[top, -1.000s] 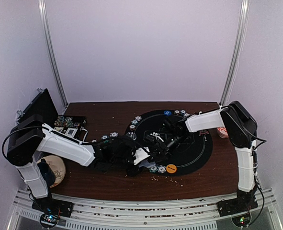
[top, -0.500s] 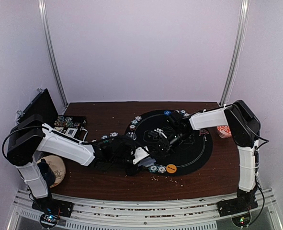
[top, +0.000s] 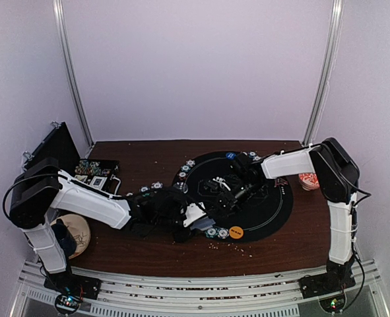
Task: Distribute texas hold em gaming equipment
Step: Pick up the poker card from the face-down deck piles.
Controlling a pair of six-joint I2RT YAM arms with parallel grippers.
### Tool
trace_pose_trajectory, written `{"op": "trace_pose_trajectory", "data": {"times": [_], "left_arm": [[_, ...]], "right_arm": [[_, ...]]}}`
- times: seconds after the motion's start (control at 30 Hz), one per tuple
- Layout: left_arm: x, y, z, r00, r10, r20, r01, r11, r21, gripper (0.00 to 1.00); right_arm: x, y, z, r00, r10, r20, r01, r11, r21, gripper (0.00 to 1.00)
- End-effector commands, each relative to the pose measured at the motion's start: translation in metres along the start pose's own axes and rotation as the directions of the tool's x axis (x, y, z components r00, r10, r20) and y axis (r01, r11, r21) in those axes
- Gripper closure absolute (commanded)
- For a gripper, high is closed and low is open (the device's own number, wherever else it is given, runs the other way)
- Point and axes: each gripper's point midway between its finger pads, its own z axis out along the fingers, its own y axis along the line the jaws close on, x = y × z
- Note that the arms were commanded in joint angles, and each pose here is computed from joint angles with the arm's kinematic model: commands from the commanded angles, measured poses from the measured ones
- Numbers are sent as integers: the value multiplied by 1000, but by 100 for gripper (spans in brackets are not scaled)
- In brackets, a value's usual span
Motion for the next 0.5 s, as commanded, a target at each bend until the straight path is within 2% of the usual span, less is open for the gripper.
{"op": "trace_pose_trajectory", "data": {"times": [0.0,0.13,0.47], "left_arm": [[-24,1,-3,996,-1,84,2,1000,-2,87],[-23,0,-1,997,0,75,0,1000,3,87],[-21,2,-2,998,3,66,-2,1000,-12,87]], "right_arm": [[-1,16,0,999,-53,-8,53,999,-13,86],[-1,16,-1,998,-59,-10,59,998,-9,100],[-3,21,-16,997,-73,-7,73,997,-8,100]]}}
